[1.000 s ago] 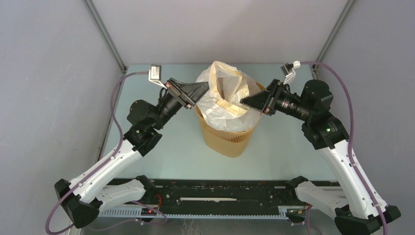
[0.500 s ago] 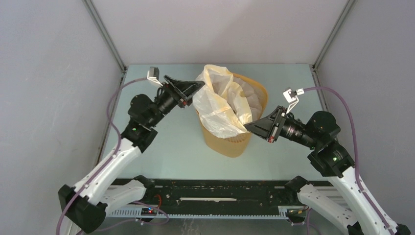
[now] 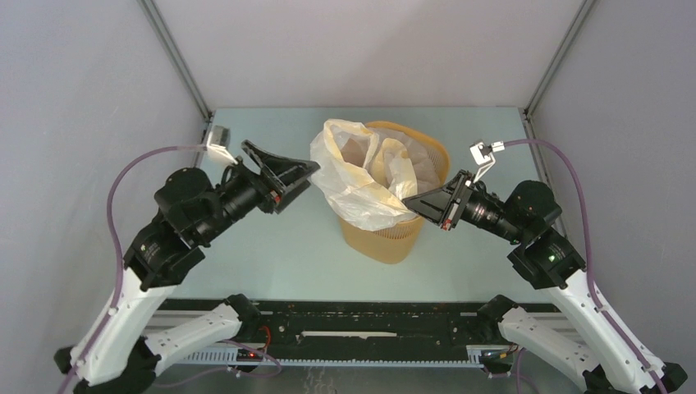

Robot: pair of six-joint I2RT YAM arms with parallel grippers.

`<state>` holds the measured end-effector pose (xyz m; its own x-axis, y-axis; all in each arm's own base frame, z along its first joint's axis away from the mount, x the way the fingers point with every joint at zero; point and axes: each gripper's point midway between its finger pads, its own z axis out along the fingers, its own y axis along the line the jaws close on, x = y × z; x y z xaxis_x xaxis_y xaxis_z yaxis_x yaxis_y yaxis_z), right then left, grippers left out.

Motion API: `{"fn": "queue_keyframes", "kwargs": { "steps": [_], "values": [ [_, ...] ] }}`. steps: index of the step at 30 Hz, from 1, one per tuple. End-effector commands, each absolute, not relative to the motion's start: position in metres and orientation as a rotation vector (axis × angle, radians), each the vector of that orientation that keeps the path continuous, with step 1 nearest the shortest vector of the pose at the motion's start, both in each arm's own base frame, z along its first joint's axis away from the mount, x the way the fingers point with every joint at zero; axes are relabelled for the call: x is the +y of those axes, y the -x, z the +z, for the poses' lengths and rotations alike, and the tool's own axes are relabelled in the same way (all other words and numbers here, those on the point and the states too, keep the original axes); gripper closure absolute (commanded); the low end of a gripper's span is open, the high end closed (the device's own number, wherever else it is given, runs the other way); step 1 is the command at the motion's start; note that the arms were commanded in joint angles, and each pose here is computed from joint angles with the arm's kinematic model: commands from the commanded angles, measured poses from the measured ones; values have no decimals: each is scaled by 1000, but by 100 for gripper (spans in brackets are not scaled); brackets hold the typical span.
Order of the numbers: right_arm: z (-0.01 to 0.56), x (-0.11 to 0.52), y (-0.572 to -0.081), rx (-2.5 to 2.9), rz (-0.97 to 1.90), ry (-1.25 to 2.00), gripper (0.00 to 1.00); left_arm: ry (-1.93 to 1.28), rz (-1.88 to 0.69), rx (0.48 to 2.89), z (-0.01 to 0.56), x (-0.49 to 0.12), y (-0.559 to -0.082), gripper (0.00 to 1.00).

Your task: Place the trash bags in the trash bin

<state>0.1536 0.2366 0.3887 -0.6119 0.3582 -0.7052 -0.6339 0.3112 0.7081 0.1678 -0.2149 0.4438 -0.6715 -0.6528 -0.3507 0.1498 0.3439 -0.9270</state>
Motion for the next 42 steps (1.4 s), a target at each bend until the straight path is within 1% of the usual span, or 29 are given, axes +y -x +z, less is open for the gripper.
{"fn": "queue_keyframes", "kwargs": {
  "steps": [1, 3, 4, 5, 6, 8, 9, 10, 13, 14, 16, 17, 23, 25, 27, 29, 31, 35, 39, 42],
  "values": [
    [407, 232, -149, 1618, 1373, 304, 100, 491, -1156, 2027, 428, -214, -165, 29],
    [413, 228, -148, 1619, 1376, 261, 100, 452, -1142, 2050, 435, -224, -166, 37],
    [415, 226, -146, 1629, 1377, 253, 100, 418, -1095, 2064, 435, -230, -171, 39],
    [414, 225, -145, 1639, 1376, 250, 100, 354, -1030, 2058, 438, -229, -176, 37],
    [410, 225, -144, 1658, 1369, 246, 100, 286, -919, 2065, 435, -224, -183, 34],
    [404, 223, -143, 1690, 1360, 235, 100, 301, -769, 2056, 433, -207, -195, 20],
    [402, 223, -141, 1700, 1359, 235, 100, 318, -764, 2044, 435, -205, -198, 15],
    [400, 222, -140, 1707, 1356, 235, 100, 317, -789, 2030, 436, -208, -201, 13],
    [398, 221, -136, 1719, 1356, 234, 100, 333, -859, 1974, 443, -222, -209, 11],
    [398, 220, -135, 1719, 1359, 235, 100, 347, -821, 1981, 440, -220, -214, 12],
    [395, 220, -132, 1730, 1357, 245, 100, 380, -696, 2014, 434, -212, -222, 21],
    [393, 220, -132, 1738, 1353, 256, 100, 372, -641, 2031, 430, -211, -225, 22],
    [388, 218, -129, 1757, 1336, 271, 100, 320, -594, 1993, 437, -224, -242, 19],
    [385, 218, -129, 1762, 1325, 282, 100, 297, -560, 1969, 446, -222, -246, 14],
    [382, 219, -131, 1774, 1312, 293, 100, 272, -542, 1947, 453, -222, -249, 8],
    [380, 219, -131, 1785, 1313, 288, 100, 242, -528, 1934, 454, -227, -254, 4],
    [380, 219, -129, 1793, 1327, 274, 100, 230, -514, 1924, 457, -231, -259, 4],
    [373, 216, -129, 1816, 1297, 278, 100, 204, -537, 1911, 465, -241, -266, 9],
    [377, 213, -130, 1809, 1275, 271, 100, 165, -580, 1895, 477, -246, -263, 3],
    [380, 212, -130, 1802, 1269, 274, 100, 173, -535, 1905, 471, -242, -266, 4]
  ]
}}
